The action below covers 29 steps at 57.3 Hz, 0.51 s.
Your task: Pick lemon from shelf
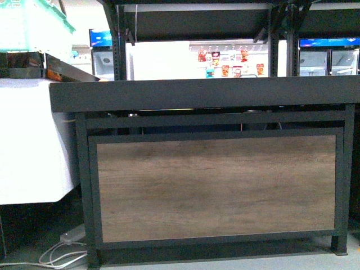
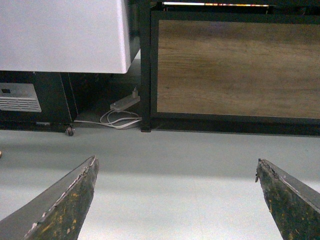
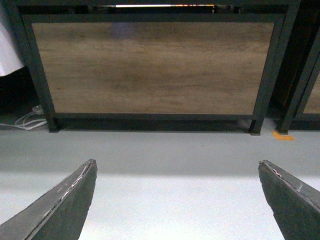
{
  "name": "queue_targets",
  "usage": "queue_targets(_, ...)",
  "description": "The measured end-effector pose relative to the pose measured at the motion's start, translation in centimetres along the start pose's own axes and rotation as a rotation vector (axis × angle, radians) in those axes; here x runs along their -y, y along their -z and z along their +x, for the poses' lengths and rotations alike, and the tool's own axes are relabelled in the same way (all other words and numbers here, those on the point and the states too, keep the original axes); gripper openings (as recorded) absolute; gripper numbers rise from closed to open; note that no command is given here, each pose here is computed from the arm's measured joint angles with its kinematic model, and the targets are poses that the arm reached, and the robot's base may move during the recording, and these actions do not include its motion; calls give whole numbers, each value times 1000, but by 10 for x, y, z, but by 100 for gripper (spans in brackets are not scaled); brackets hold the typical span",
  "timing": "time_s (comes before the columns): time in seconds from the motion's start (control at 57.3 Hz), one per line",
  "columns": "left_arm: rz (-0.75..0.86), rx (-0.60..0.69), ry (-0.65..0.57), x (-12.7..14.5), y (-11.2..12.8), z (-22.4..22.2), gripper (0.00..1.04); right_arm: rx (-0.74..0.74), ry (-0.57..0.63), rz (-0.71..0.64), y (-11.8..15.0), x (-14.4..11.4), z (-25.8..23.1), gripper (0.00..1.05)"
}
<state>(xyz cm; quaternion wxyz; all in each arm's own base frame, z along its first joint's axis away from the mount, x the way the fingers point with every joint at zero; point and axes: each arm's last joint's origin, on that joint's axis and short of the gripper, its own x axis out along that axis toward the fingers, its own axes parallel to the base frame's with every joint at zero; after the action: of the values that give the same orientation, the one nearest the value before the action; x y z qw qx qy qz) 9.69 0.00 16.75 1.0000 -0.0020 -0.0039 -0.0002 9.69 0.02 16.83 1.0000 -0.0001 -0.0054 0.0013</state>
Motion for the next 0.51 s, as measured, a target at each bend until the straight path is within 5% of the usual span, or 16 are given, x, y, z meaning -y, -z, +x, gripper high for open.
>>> queue_targets(0.506,0,0,0,0,0,0,97,0,0,0,0,0,0,97)
